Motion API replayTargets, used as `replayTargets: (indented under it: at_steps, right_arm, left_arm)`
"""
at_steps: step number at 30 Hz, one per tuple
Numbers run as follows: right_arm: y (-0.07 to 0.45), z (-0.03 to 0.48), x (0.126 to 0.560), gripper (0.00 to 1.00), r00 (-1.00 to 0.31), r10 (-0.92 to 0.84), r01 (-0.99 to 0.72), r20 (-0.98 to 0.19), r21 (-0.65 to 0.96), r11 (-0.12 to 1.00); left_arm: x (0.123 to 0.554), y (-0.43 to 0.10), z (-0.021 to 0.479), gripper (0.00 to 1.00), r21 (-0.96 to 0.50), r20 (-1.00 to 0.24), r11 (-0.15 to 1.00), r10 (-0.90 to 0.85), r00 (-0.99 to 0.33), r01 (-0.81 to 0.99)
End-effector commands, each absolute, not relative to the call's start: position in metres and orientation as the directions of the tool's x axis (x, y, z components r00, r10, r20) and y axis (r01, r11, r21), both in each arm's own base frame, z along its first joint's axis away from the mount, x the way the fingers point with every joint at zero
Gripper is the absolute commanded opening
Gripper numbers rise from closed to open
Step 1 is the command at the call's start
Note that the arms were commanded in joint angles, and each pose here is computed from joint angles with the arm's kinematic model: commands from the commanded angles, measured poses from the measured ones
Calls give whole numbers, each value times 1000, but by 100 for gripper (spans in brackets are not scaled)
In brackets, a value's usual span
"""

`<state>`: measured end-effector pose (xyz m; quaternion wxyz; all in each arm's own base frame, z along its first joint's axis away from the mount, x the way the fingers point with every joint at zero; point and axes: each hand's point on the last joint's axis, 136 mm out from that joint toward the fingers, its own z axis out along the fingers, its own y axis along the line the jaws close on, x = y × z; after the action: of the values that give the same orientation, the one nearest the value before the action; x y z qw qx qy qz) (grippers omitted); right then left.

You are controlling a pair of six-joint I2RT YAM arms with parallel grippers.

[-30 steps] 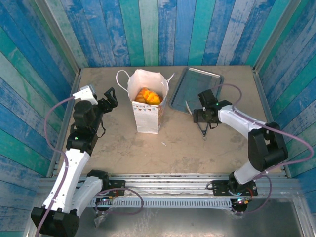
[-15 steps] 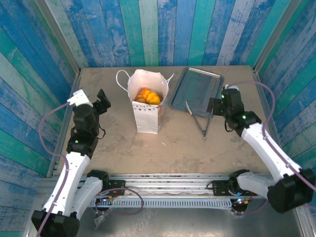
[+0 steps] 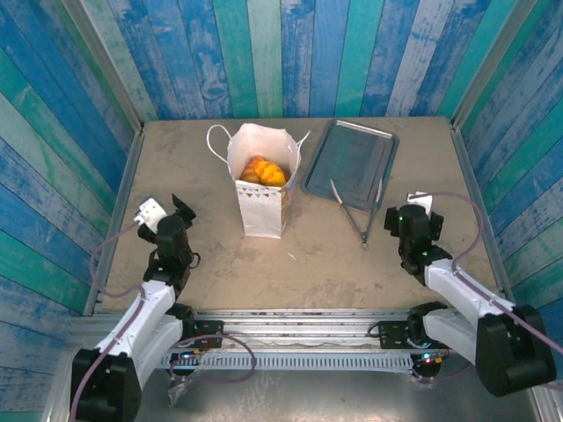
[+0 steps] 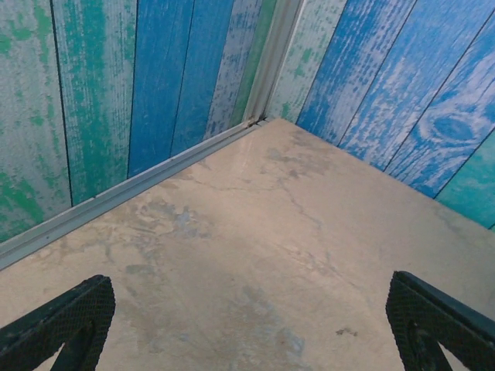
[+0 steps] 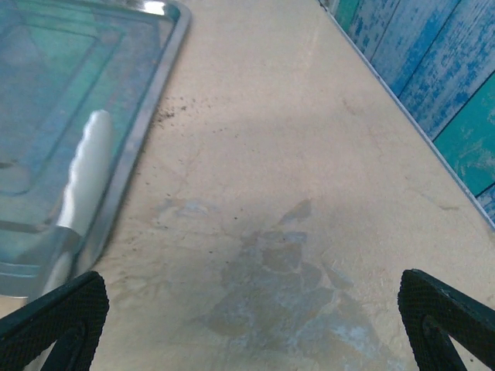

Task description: Place the fake bread into the paper bag

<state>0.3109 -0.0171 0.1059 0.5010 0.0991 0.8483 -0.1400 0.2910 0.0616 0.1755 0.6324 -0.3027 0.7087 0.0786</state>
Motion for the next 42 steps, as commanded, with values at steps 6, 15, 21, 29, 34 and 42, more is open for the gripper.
replayTargets:
  at_steps: [6,15,21,29,34,42]
  right_arm:
    - [-16,133,361,100,-294,-22,297,-956,-114,948]
    - [-1,113,385,100,-310,-79,156,-947,-132,979]
    - [-12,103,391,100,-321,-35,193,-946,-101,976]
    - [-11,102,392,100,-331,-38,190,-943,-106,976]
    - [-11,101,391,100,-337,-38,188,-941,-107,976]
    - [-9,102,391,100,-336,-49,180,-941,-115,977]
  left_arm:
    - [299,62,162,94,-205,-969,825,-245,-8,-527]
    - [330,27,156,94,-77,-992,942,-106,-71,-327]
    - [348,9,160,94,32,-998,974,21,-53,-222]
    - [376,3,134,94,39,-994,994,28,-105,-102]
    - [382,14,125,94,-16,-985,994,-34,-166,-107]
    - [382,14,128,94,-13,-988,994,-29,-151,-108]
